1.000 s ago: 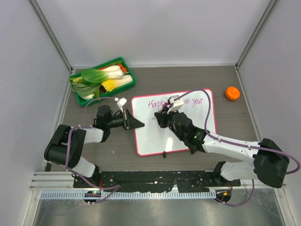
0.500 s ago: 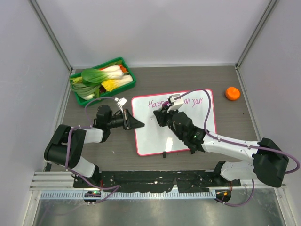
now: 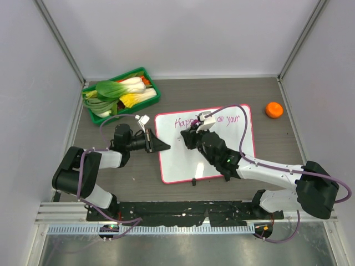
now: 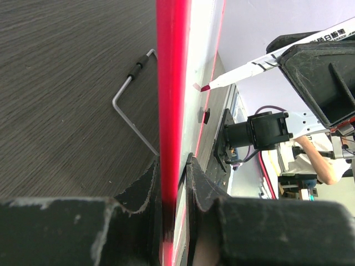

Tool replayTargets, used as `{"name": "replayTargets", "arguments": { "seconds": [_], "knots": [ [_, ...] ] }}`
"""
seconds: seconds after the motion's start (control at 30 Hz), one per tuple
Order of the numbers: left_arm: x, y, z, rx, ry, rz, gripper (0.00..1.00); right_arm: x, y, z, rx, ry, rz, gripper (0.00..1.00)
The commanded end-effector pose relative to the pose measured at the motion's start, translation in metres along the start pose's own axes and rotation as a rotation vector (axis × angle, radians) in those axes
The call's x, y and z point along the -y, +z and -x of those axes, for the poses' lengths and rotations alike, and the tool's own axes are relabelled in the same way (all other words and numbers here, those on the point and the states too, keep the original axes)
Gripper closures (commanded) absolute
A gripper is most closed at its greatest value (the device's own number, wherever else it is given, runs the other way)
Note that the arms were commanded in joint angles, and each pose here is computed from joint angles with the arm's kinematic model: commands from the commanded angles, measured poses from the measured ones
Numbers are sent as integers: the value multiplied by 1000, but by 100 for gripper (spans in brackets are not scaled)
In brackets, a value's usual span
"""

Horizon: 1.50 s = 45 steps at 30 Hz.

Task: Write a sentence on the whiteboard

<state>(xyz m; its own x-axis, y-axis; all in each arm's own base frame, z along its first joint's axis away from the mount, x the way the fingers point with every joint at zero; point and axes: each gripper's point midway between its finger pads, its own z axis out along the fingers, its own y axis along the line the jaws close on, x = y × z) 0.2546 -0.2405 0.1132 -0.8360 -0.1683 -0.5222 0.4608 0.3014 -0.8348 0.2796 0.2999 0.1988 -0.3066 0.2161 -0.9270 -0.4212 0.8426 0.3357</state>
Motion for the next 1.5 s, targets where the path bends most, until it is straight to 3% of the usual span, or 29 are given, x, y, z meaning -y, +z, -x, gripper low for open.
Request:
{"name": "replayTargets", "arguments": {
  "seconds": [0.0, 1.0, 1.47],
  "knots": [
    [-40, 0, -17, -8, 10, 164, 100, -3, -1, 5, 12, 16, 4, 99],
    [-41, 0, -17, -7, 11, 166, 100, -1, -23, -32, -118, 41, 54, 99],
    [-40, 0, -18, -9, 12, 165, 100, -28, -22, 35, 43, 113, 114, 99]
  ]
}}
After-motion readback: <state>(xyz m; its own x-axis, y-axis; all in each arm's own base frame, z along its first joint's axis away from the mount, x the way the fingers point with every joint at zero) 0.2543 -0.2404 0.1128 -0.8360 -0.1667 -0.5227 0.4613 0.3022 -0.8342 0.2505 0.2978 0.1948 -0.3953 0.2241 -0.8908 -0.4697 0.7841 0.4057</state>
